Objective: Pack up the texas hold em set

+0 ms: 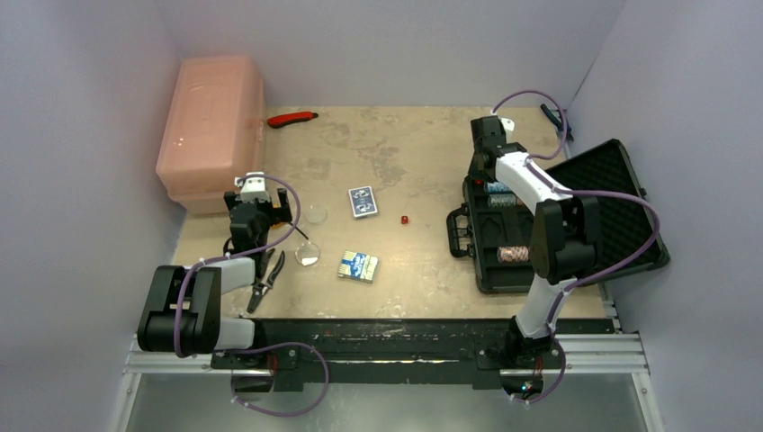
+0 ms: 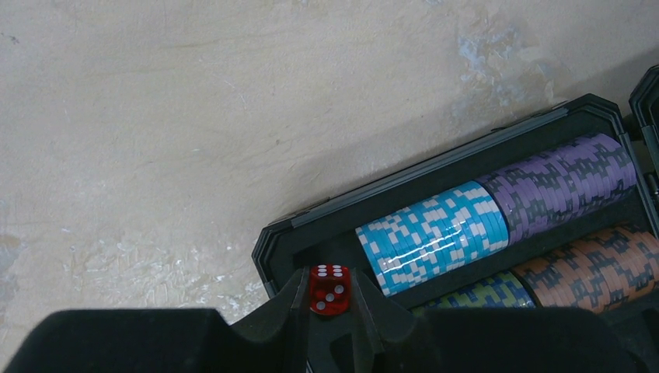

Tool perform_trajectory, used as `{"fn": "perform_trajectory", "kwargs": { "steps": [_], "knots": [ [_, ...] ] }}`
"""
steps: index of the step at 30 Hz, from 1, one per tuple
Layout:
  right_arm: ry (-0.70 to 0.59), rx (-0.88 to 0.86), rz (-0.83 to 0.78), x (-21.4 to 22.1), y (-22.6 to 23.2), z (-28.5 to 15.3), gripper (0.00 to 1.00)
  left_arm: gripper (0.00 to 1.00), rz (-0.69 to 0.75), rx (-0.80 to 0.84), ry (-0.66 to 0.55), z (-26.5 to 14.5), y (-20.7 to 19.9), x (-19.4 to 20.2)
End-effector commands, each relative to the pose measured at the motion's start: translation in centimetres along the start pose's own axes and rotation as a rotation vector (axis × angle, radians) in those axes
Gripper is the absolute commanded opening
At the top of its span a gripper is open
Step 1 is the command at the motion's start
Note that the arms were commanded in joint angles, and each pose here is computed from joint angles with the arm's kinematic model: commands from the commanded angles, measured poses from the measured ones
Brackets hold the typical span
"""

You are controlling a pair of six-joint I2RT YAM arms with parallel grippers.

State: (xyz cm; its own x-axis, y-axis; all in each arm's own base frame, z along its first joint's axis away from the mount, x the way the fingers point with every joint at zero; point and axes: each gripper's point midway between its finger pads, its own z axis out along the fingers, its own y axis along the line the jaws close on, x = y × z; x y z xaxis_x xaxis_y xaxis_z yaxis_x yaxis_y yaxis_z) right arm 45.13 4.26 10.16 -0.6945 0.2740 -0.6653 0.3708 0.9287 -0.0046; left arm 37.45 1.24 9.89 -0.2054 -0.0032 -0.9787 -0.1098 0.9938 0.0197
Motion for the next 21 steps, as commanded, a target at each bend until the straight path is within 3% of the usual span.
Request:
{"fn": "perform_trajectory", "kwargs": {
  "steps": [1, 7, 14, 21],
  "knots": [
    [-0.047, -0.018, 0.022, -1.4, -0.1, -0.9, 0.33, 1.00, 0.005, 0.009, -0.078, 0.2, -0.1, -2.1],
    [-0.051, -0.034, 0.023, -1.6, 0.1, -1.3, 0.53, 1.00, 0.004, 0.009, -0.078, 0.2, 0.0, -2.1],
    [-0.074, -0.080, 0.043, -2.5, 0.6, -2.8, 0.58, 1.00, 0.005, 0.009, -0.078, 0.2, 0.0, -2.0],
    [-0.096, -0.181, 0.070, -3.3, 1.8, -4.8, 0.74, 1.00, 0.004, 0.009, -0.078, 0.2, 0.0, -2.0]
  ]
}}
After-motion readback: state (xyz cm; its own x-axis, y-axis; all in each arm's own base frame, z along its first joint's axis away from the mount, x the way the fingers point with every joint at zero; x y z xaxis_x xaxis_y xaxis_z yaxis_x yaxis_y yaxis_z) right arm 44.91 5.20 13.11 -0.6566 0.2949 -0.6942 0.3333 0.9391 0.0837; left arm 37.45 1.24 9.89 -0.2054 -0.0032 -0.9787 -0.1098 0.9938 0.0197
